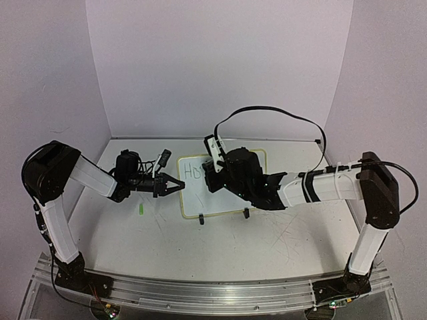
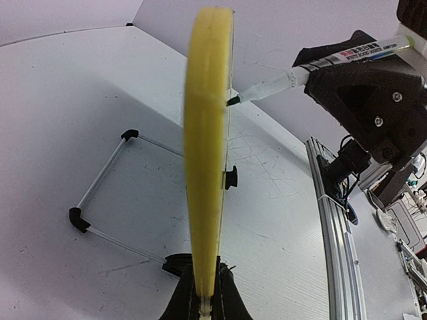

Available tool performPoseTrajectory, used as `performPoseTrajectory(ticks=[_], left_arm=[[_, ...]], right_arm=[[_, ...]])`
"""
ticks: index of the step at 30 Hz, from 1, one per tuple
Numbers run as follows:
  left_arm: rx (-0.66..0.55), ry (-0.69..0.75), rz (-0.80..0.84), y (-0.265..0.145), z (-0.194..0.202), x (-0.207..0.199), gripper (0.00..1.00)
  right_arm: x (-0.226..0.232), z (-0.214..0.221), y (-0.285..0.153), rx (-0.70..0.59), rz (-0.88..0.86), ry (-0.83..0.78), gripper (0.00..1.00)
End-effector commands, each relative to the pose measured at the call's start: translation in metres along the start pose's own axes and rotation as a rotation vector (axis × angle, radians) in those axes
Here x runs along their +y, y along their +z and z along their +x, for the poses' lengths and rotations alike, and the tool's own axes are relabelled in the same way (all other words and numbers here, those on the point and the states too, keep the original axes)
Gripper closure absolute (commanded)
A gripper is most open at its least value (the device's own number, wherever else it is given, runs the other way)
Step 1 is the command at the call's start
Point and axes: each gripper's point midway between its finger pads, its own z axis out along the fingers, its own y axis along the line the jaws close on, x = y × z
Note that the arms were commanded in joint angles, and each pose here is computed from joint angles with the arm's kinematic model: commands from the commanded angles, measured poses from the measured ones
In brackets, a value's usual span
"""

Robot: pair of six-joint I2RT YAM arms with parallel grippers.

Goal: Write a sentence on the whiteboard

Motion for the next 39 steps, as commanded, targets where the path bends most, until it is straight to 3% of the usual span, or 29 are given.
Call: performPoseTrajectory(ticks=[1, 28, 39], left_arm=[[-0.009, 0.039, -0.035, -0.001, -0.007, 0.004, 1.0], [-0.009, 0.042, -0.035, -0.002, -0.007, 0.002, 1.0], [-0.008, 0.04, -0.037, -0.002, -0.007, 0.002, 1.0]], right_arm=[[-0.007, 0.006, -0.001, 0.021, 0.031, 0.013, 1.0], [0.004, 0.037, -0.008, 0.08, 0.01, 0.062, 1.0], [0.008, -0.032, -0.027, -0.079, -0.048, 0.104, 1.0]])
